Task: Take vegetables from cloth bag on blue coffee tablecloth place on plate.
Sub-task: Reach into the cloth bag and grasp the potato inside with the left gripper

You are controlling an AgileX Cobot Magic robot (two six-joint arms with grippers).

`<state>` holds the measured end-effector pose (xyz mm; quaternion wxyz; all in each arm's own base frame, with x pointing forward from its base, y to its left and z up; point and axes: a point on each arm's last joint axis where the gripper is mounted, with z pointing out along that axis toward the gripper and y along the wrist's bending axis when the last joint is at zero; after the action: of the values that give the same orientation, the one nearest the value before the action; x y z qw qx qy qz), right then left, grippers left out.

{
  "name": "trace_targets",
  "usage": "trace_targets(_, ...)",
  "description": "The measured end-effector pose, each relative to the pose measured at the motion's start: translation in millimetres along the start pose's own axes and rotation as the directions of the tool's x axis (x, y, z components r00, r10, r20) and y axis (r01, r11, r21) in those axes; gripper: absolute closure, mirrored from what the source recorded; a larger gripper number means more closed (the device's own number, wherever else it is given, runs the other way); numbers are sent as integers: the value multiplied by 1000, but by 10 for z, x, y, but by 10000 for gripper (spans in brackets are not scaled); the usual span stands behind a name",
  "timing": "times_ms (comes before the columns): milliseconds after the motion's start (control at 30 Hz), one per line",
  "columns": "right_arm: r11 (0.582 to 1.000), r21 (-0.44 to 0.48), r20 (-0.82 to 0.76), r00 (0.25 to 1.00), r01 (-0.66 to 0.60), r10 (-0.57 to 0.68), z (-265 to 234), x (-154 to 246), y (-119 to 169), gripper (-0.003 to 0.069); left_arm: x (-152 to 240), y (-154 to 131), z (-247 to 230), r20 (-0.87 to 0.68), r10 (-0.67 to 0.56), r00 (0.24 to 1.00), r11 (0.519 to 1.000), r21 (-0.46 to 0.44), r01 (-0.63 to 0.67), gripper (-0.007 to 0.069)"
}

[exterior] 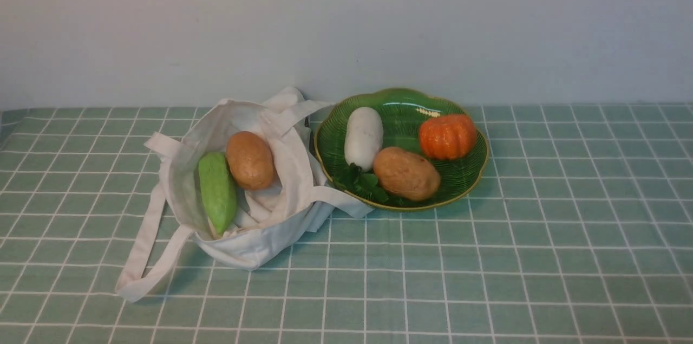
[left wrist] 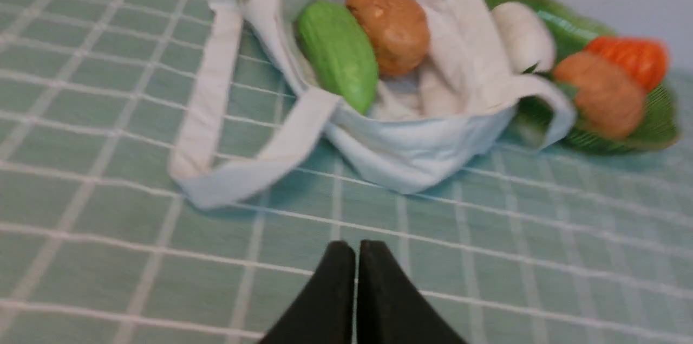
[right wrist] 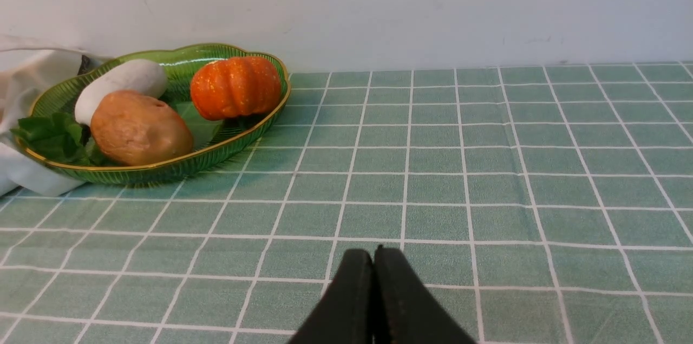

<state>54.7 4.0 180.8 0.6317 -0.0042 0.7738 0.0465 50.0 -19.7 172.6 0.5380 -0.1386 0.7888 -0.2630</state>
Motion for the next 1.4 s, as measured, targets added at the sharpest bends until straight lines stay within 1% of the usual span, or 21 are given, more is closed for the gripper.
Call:
trace_targets(33, 1000, 0, 0, 1000, 0, 0, 0, 0, 0, 673, 6, -45, -1, -16, -193, 981, 980, 48, 193, 630)
trace_targets(100, 1000, 0, 0, 1000, 0, 0, 0, 0, 0, 673, 0, -94, -5, -37, -357, 933, 928, 96, 359, 630)
trace_targets(167, 1000, 0, 0, 1000, 0, 0, 0, 0, 0, 673, -15, -124, -8, -47, -453, 890, 881, 131, 455, 630)
trace_targets(300, 1000, 0, 0, 1000, 0, 0, 0, 0, 0, 673, -61, -140, -12, -21, -514, 857, 844, 169, 510, 630)
trace_targets(367, 1000, 0, 0, 1000, 0, 0, 0, 0, 0, 673, -114, -184, -38, -9, -489, 872, 855, 193, 481, 630)
trace_targets(467, 1000, 0, 0, 1000, 0, 0, 0, 0, 0, 673, -392, -414, -213, 83, -304, 949, 921, 279, 271, 630)
trace_targets(533, 1000, 0, 0, 1000, 0, 0, 0, 0, 0, 673, -640, -605, -348, 158, -189, 969, 941, 311, 133, 630)
trace_targets(567, 1000, 0, 0, 1000, 0, 0, 0, 0, 0, 673, -728, -670, -366, 168, -156, 973, 946, 309, 98, 630)
trace_targets(633, 1000, 0, 0, 1000, 0, 0, 0, 0, 0, 673, -907, -808, -309, 125, -86, 989, 959, 280, 48, 630)
trace_targets(700, 1000, 0, 0, 1000, 0, 0, 0, 0, 0, 673, -1006, -908, -92, -41, -17, 999, 974, 226, 25, 630)
trace_targets(767, 1000, 0, 0, 1000, 0, 0, 0, 0, 0, 673, -1023, -940, 187, -252, 37, 967, 986, 164, 6, 630)
trace_targets(800, 1000, 0, 0, 1000, 0, 0, 0, 0, 0, 673, -1006, -929, 222, -281, 37, 959, 988, 154, 7, 630)
trace_targets(833, 1000, 0, 0, 1000, 0, 0, 0, 0, 0, 673, -999, -925, 369, -390, 54, 919, 992, 124, -6, 630)
trace_targets(867, 1000, 0, 0, 1000, 0, 0, 0, 0, 0, 673, -1001, -905, 615, -537, 64, 841, 997, 77, -27, 630)
trace_targets(900, 1000, 0, 0, 1000, 0, 0, 0, 0, 0, 673, -1000, -889, 765, -618, 65, 784, 998, 54, -40, 630)
trace_targets(933, 1000, 0, 0, 1000, 0, 0, 0, 0, 0, 673, -1016, -900, 792, -634, 69, 771, 998, 55, -43, 630)
trace_targets(967, 1000, 0, 0, 1000, 0, 0, 0, 0, 0, 673, -1025, -869, 1004, -715, 70, 696, 997, 33, -67, 630)
trace_targets(1033, 1000, 0, 0, 1000, 0, 0, 0, 0, 0, 673, -1057, -835, 1316, -783, 64, 619, 996, 15, -85, 630)
trace_targets(1133, 1000, 0, 0, 1000, 0, 0, 0, 0, 0, 673, -1100, -805, 1614, -810, 62, 583, 995, 7, -97, 630)
trace_targets(1200, 1000, 0, 0, 1000, 0, 0, 0, 0, 0, 673, -1160, -818, 1741, -807, 69, 587, 994, 8, -105, 629)
trace_targets(1400, 1000, 0, 0, 1000, 0, 0, 0, 0, 0, 673, -1418, -876, 2118, -753, 93, 651, 990, 1, -141, 587)
